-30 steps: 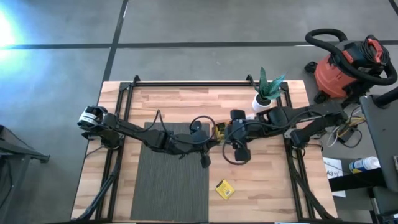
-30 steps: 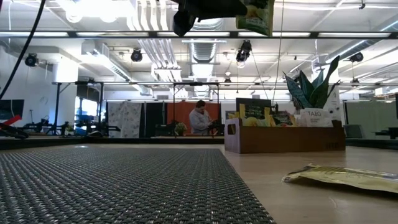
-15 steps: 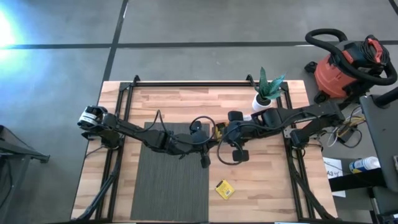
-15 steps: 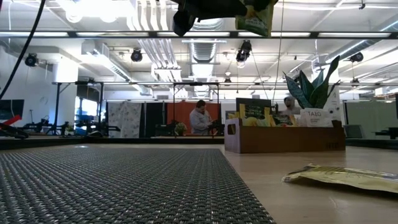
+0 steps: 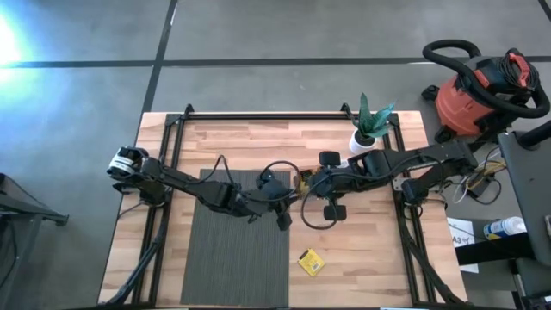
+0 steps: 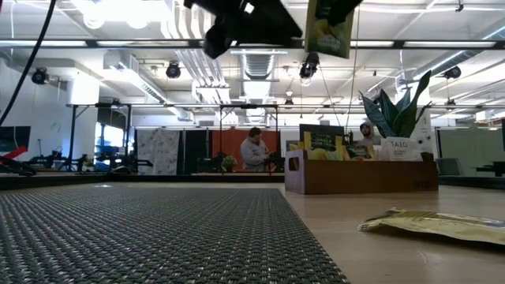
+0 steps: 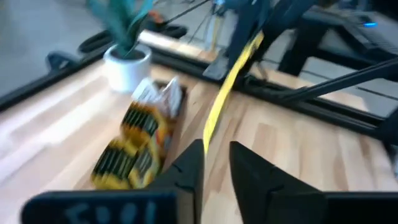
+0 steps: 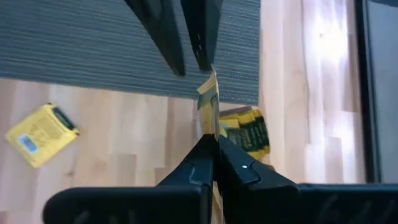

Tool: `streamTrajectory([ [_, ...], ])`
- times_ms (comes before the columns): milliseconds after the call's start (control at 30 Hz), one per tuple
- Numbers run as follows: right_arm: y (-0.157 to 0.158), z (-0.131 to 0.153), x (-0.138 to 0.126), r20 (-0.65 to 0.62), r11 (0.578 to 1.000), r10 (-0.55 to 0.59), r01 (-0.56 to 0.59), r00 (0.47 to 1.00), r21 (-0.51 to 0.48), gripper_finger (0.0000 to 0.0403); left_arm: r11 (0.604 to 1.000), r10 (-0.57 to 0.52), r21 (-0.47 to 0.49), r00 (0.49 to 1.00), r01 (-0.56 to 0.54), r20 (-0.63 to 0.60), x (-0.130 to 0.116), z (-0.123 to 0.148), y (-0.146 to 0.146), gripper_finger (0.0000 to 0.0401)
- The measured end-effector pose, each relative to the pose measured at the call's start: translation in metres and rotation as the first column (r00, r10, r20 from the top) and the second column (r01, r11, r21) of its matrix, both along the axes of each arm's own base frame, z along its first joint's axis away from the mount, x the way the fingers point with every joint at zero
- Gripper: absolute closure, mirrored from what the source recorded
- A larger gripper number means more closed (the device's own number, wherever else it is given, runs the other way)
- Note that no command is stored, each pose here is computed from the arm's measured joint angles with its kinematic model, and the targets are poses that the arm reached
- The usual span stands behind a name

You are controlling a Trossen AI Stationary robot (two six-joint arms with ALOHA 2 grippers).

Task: Pick & Place Tea
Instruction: Put the yellow tea bag into the middle section of the wooden organizer

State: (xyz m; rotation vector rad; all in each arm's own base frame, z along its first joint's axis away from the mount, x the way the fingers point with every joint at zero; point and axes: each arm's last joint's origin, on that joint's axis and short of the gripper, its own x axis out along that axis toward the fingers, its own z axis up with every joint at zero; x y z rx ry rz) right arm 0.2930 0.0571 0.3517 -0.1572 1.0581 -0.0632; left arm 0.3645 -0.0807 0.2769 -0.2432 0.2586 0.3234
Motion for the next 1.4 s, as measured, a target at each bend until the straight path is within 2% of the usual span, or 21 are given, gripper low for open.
streamTrajectory([
  [167,-0.008,-0.012,0.0,-0.053,1.0,-0.012,0.012,0.999,-0.008,0.0394,0.995,0.034,-0.089,0.998,-0.038,-0.051,-0.007,-0.008,-0.014,0.03],
  [267,-0.014,-0.028,0.001,-0.093,1.0,0.001,-0.002,0.996,-0.007,0.0394,0.996,0.013,-0.085,0.999,-0.017,-0.043,-0.013,-0.008,-0.03,0.0298],
  [400,-0.029,-0.057,0.006,-0.108,1.0,0.016,-0.012,0.994,0.029,0.0394,0.997,0.062,-0.041,0.998,-0.063,-0.024,-0.022,-0.008,-0.05,0.0298],
  [500,-0.043,-0.078,0.008,-0.107,0.999,0.001,0.002,0.994,0.032,0.0394,0.992,0.113,-0.055,0.994,-0.113,-0.013,-0.029,-0.012,-0.06,0.0298],
  [667,-0.062,-0.1,0.005,-0.131,0.999,0.013,-0.008,0.991,0.035,0.0394,0.99,0.109,-0.09,0.994,-0.109,-0.004,-0.037,-0.015,-0.072,0.0298],
  [1067,-0.082,-0.128,0.005,-0.077,0.996,0.054,-0.048,0.996,0.081,0.0394,0.985,0.158,-0.076,0.987,-0.157,0.012,-0.038,-0.014,-0.069,0.0298],
  [1400,-0.085,-0.154,0.013,-0.155,0.992,0.119,-0.11,0.981,0.064,0.0394,0.981,0.18,-0.074,0.984,-0.178,0.011,-0.035,-0.014,-0.062,0.0298],
])
